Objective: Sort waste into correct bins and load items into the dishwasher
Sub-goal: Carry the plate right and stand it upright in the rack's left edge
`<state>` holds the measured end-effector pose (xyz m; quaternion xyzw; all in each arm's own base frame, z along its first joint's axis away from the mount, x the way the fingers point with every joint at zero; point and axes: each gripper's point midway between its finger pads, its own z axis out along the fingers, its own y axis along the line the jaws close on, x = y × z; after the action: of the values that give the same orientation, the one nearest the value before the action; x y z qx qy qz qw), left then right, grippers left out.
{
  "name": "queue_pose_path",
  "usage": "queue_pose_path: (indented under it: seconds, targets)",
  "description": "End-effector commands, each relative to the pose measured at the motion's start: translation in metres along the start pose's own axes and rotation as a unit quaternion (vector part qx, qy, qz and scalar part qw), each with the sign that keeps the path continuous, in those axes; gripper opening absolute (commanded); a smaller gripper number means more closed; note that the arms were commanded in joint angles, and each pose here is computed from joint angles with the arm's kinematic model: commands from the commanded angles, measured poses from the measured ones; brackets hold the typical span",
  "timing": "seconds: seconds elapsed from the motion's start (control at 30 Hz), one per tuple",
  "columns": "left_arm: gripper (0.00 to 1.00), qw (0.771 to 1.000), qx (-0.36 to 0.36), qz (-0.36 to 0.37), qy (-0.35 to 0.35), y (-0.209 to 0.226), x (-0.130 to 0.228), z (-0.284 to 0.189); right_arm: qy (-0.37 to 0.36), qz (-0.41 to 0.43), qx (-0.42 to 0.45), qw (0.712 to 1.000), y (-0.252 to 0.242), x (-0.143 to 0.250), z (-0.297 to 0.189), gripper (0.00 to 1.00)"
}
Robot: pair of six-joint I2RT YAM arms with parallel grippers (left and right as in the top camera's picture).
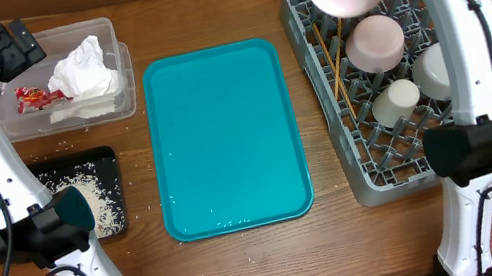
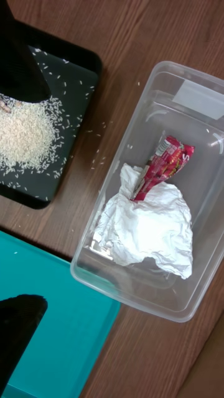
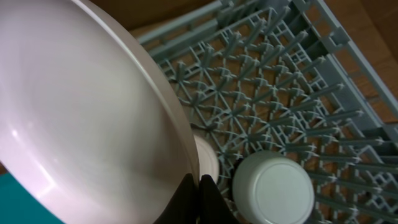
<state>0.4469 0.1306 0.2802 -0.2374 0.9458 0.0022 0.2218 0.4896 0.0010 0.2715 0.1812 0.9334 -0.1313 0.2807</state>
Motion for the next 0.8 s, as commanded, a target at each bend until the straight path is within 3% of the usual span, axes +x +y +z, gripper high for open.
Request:
queue_pose_path:
  seconds: [0.0, 0.2, 0.4, 0.63, 0.7, 0.73, 0.77]
  targets:
    - [1.00, 1.000, 0.005, 0.011, -0.009, -0.002, -0.001, -0.008, -0.004, -0.027, 0.069, 0.997, -0.009, 0.008, 0.016, 0.04]
    - [1.00, 1.000, 0.005, 0.011, -0.009, -0.002, -0.001, -0.008, 0.020, -0.059, 0.089, 0.994, 0.008, 0.036, 0.049, 0.04]
    - [1.00, 1.000, 0.005, 0.010, -0.009, -0.002, -0.001, -0.008, 0.022, -0.091, 0.077, 0.993, 0.036, 0.053, 0.048, 0.05]
    - [1.00, 1.000, 0.005, 0.010, -0.009, -0.002, -0.001, -0.008, -0.017, -0.108, 0.030, 0.994, 0.072, 0.048, 0.001, 0.31]
    - [1.00, 1.000, 0.005, 0.010, -0.009, -0.002, -0.001, -0.008, -0.027, -0.092, 0.002, 0.995, 0.080, 0.044, -0.022, 0.60]
    - [1.00, 1.000, 0.005, 0.010, -0.009, -0.002, -0.001, -0.008, -0.028, -0.082, -0.017, 0.996, 0.083, 0.044, -0.035, 0.70]
    - [1.00, 1.000, 0.005, 0.010, -0.009, -0.002, -0.001, -0.008, -0.027, -0.070, -0.043, 0.996, 0.087, 0.043, -0.048, 0.73]
